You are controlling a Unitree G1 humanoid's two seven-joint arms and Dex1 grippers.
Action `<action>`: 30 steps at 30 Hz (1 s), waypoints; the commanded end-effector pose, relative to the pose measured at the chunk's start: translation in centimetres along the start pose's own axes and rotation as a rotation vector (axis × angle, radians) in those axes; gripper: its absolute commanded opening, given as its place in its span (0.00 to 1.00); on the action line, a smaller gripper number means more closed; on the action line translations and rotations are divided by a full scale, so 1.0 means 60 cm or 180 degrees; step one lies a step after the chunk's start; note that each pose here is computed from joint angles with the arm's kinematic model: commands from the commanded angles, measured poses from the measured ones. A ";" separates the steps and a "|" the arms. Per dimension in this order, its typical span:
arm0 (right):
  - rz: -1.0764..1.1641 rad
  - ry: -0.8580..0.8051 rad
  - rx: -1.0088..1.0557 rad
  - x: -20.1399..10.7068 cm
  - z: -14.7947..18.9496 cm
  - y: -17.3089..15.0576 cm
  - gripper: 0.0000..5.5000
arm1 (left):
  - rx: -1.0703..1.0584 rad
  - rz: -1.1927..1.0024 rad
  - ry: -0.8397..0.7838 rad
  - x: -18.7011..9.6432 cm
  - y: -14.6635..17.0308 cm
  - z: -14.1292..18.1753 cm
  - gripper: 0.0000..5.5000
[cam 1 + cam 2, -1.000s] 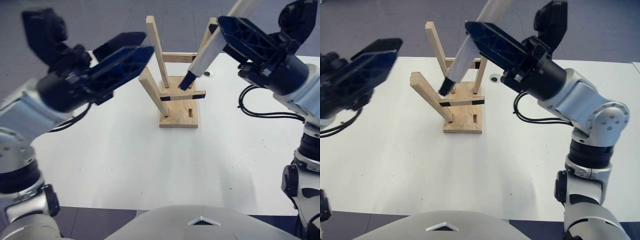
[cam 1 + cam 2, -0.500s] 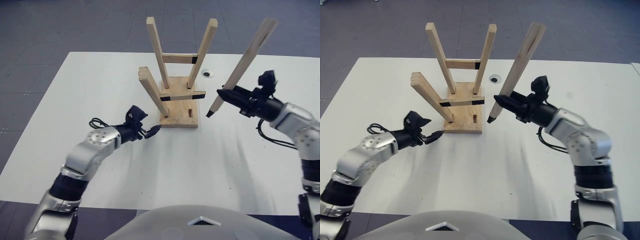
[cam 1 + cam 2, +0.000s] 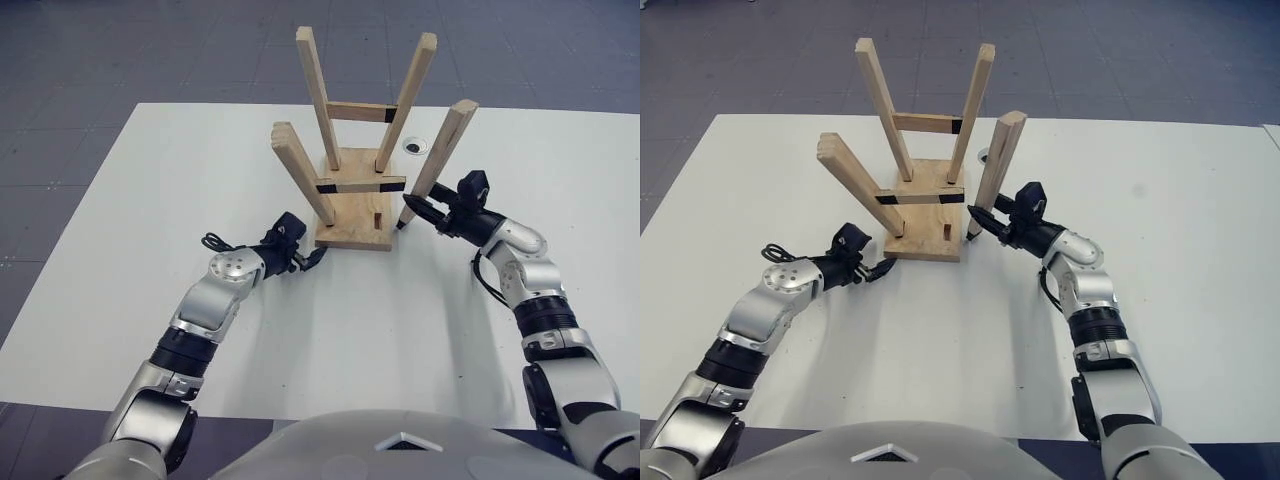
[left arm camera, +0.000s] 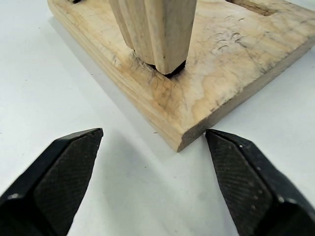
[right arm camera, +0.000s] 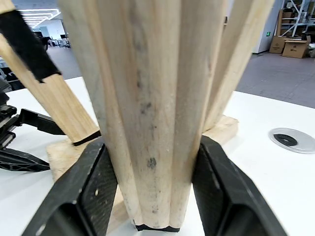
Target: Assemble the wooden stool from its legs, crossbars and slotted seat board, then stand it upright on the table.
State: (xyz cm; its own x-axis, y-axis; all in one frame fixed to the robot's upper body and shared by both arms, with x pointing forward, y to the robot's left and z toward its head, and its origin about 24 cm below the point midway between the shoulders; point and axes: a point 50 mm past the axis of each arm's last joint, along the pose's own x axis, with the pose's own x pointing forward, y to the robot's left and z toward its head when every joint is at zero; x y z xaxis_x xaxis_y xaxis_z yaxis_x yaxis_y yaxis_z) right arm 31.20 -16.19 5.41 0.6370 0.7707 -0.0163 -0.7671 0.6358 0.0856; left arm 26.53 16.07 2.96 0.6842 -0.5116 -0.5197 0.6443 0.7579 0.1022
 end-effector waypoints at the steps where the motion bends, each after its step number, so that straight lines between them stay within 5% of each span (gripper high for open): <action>1: 0.0111 -0.0145 0.0137 0.016 0.010 0.018 0.37 | 0.0009 0.0225 0.0134 -0.024 0.033 -0.021 0.70; 11: 0.0559 -0.0433 0.0389 0.038 0.029 0.106 0.37 | -0.0104 0.0686 0.0126 -0.036 0.098 -0.027 0.70; 17: 0.0556 -0.0703 -0.0184 0.027 0.068 0.093 0.37 | -0.0120 0.0646 0.0144 -0.045 0.098 -0.030 0.70; 30: 0.0153 -0.0808 -0.0399 -0.029 0.024 0.074 0.37 | 0.0313 0.0259 -0.0040 -0.057 0.118 0.047 0.70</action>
State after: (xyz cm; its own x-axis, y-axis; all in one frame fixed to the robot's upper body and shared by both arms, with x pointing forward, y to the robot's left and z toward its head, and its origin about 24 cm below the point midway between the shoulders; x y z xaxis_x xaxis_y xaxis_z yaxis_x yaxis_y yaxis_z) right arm 27.17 -14.83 7.20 0.5609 0.8013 0.2082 -0.8151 0.5785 -0.0302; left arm 29.68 21.92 7.34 0.7488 -0.4528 -0.4840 0.6041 0.7666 0.2175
